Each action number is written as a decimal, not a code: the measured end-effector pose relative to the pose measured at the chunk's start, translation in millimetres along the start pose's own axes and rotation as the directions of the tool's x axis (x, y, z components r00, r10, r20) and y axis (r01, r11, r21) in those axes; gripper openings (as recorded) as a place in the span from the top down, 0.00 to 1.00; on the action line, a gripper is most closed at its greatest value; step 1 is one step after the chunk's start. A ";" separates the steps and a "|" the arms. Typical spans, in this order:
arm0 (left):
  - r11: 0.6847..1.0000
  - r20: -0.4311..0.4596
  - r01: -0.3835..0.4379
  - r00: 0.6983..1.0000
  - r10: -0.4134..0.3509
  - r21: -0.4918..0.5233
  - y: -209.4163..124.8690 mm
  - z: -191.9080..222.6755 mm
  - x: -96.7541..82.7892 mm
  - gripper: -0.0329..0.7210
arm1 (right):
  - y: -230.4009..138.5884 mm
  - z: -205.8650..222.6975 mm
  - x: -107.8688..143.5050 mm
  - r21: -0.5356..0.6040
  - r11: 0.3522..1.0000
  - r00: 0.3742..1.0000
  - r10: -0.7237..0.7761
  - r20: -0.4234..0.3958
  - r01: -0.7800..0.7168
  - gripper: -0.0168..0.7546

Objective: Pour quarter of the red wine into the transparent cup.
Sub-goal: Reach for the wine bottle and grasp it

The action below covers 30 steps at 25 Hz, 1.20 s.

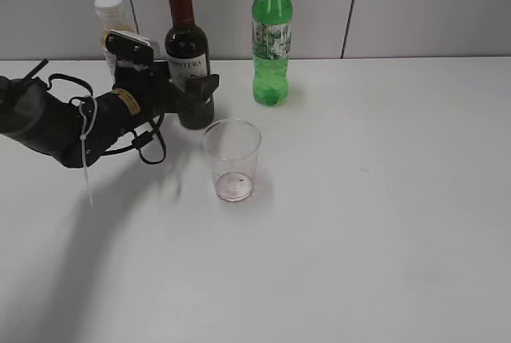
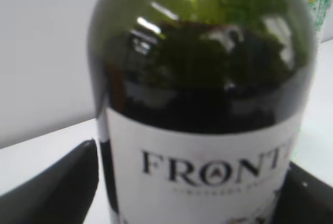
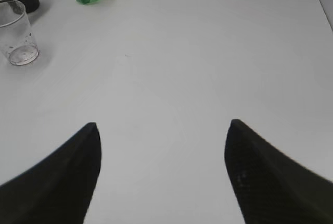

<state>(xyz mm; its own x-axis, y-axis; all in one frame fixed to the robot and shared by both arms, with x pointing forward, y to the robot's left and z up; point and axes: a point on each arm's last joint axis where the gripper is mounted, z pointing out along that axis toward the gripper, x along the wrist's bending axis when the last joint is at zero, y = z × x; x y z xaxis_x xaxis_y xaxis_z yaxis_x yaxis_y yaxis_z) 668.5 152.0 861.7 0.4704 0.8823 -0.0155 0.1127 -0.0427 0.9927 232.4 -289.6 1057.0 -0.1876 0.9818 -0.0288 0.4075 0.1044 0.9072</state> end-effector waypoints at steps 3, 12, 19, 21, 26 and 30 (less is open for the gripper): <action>1.000 0.003 0.000 1.000 0.000 0.004 -3.2 5.4 -1.0 0.04 | 0.0 0.0 0.0 0.000 1.000 1.000 0.000 0.000 0.000 0.21; 1.000 0.006 0.000 1.000 0.000 0.009 -5.1 14.8 -3.6 0.04 | 0.0 0.0 0.1 0.000 1.000 1.000 0.000 -0.001 0.000 0.21; 1.000 -0.002 0.003 1.000 -0.002 0.019 -8.0 19.6 -2.6 0.04 | 0.0 0.0 0.1 0.000 1.000 1.000 0.000 -0.001 0.000 0.21; 1.000 -0.003 0.003 1.000 -0.003 0.020 -8.3 19.6 -2.5 0.04 | 0.0 0.0 0.1 0.000 1.000 1.000 0.000 -0.001 0.000 0.21; 1.000 -0.004 0.004 1.000 -0.004 0.020 -8.2 19.7 -2.4 0.09 | 0.0 0.0 0.1 0.000 1.000 1.000 0.000 -0.001 0.000 0.21; 1.000 0.000 0.003 1.000 -0.003 0.020 -8.2 19.8 -3.1 0.18 | 0.0 0.0 0.1 0.000 1.000 1.000 0.000 -0.001 0.000 0.21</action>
<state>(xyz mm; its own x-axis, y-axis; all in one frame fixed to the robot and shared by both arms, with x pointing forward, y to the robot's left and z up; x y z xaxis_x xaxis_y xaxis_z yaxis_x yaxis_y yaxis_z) 683.4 140.3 851.2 0.4700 0.8825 -0.0187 0.1318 -0.0492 0.9901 232.4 -289.5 1057.0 -0.1881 0.9817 -0.0283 0.4075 0.1042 0.9072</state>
